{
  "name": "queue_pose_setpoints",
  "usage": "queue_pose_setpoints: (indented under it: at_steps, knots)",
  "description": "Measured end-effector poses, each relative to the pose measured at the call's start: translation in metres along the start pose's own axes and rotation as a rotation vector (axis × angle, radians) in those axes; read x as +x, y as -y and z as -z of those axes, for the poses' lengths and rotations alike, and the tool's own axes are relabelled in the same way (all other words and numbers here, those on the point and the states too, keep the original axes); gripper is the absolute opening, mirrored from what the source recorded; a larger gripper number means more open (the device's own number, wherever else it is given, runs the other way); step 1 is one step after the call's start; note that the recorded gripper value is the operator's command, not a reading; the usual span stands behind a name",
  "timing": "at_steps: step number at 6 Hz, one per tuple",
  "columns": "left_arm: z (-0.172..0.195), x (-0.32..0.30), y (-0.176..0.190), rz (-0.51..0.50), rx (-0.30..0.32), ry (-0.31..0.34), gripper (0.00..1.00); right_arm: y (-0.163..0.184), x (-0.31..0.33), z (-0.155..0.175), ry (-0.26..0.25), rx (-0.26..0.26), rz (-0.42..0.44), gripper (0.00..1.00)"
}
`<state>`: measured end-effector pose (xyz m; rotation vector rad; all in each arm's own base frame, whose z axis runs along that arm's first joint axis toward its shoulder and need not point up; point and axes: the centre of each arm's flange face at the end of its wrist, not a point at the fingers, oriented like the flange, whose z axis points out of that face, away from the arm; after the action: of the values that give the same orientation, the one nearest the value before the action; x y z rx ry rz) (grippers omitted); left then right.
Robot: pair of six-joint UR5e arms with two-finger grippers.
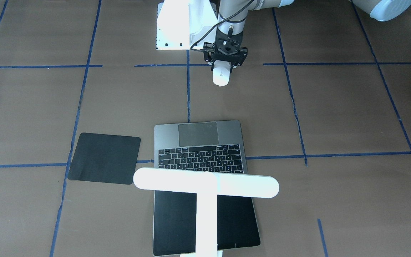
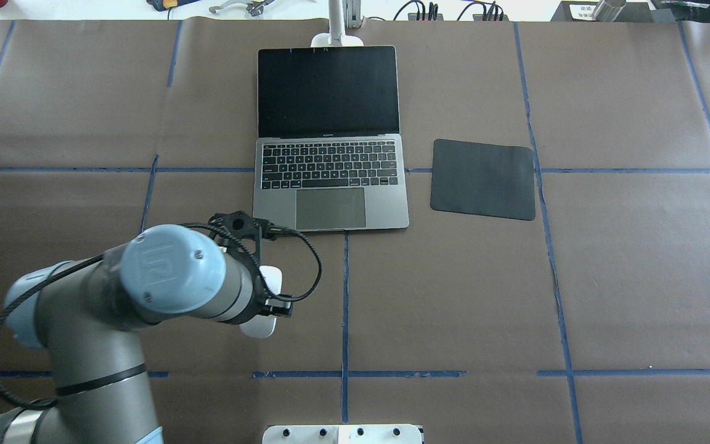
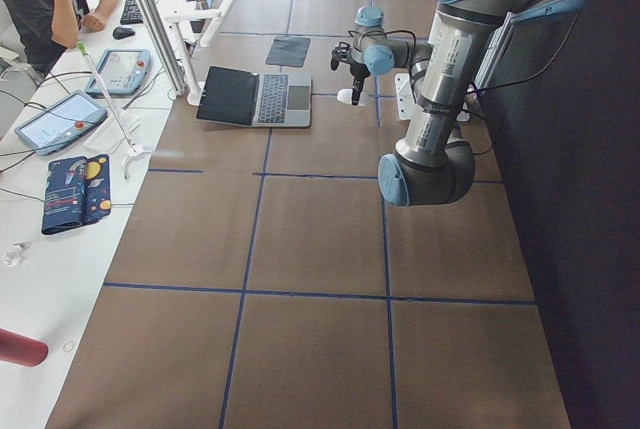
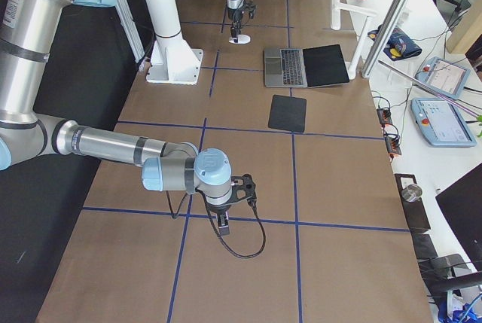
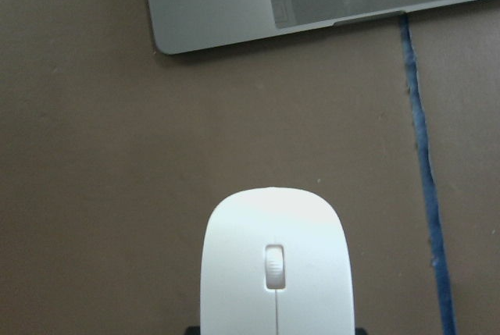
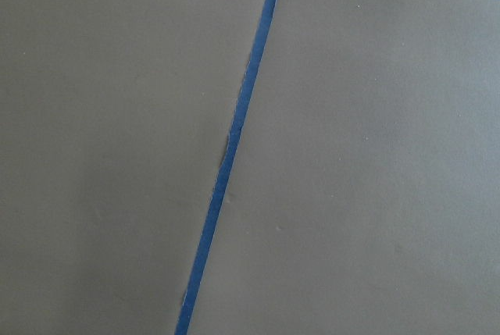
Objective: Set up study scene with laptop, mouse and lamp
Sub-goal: 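Carry the white mouse with the left gripper onto the mouse pad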
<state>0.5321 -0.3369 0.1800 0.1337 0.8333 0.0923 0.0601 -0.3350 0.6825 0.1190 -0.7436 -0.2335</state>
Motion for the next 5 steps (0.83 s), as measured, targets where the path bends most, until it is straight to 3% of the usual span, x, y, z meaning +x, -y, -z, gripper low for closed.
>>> queue_pose_setpoints:
  at_steps: [5]
  knots:
    - [-0.037, 0.220, 0.169, 0.155, 0.044, 0.034, 0.24, -0.002, 0.003, -0.004, 0.001, -0.007, -0.006, 1.00]
